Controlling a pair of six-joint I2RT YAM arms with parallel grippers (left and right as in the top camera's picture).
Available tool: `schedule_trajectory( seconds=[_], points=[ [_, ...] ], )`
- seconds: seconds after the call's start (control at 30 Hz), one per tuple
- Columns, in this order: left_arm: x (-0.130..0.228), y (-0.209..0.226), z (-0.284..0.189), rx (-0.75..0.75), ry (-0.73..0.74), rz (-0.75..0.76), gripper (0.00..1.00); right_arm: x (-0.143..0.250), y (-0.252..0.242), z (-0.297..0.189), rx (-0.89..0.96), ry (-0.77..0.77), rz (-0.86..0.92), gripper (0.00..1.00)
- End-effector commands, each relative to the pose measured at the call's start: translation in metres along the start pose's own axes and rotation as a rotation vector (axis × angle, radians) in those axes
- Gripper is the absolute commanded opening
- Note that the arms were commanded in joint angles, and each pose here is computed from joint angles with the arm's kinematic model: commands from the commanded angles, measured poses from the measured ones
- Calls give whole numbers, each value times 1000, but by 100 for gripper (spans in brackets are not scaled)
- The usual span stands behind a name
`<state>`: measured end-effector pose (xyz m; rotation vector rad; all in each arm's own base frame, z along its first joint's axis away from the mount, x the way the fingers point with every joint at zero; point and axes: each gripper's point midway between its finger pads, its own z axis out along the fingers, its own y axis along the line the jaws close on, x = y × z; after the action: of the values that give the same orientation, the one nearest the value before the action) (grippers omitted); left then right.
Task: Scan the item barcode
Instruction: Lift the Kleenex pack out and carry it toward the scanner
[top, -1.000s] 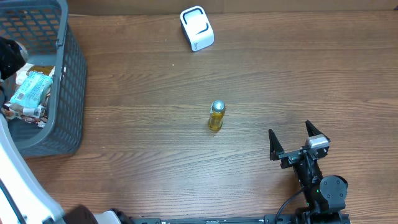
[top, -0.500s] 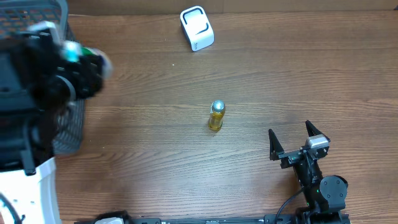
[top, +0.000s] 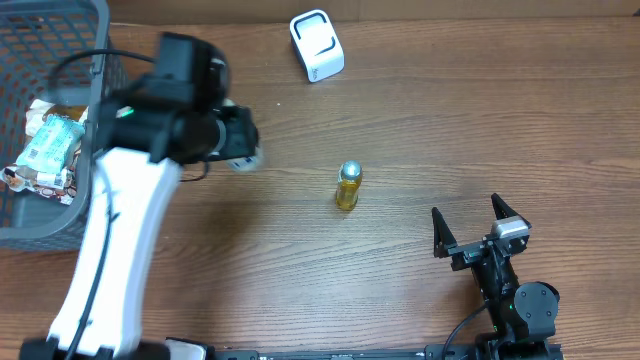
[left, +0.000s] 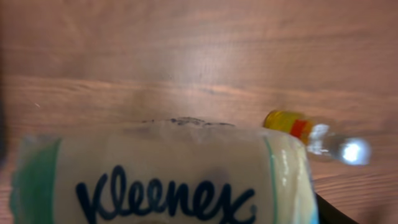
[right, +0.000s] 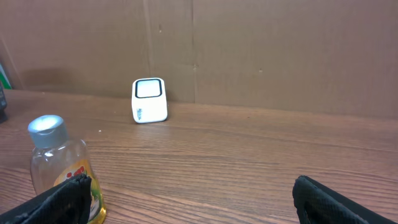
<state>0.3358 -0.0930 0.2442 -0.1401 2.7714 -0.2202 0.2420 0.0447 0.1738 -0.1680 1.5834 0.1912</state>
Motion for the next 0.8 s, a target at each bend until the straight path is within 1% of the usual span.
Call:
schedule_trajectory(
  seconds=[0.0,0.17,0.33,0.43,0.63,0.77],
  points=[
    [8,-6,33,-62,58,-21,25,4,-3,0,13,6,-4,100],
    [19,-31,85,-63,115,28,25,4,-3,0,12,6,-4,100],
    [29,-50,119,-58,136,32,24,4,-3,0,13,6,-4,100],
    [32,-60,132,-68,136,52,23,4,-3,0,13,6,-4,100],
    [35,-59,153,-199,95,72,24,4,-3,0,13,6,-4,100],
    [37,-64,164,-215,89,94,24,4,-3,0,13,6,-4,100]
  ],
)
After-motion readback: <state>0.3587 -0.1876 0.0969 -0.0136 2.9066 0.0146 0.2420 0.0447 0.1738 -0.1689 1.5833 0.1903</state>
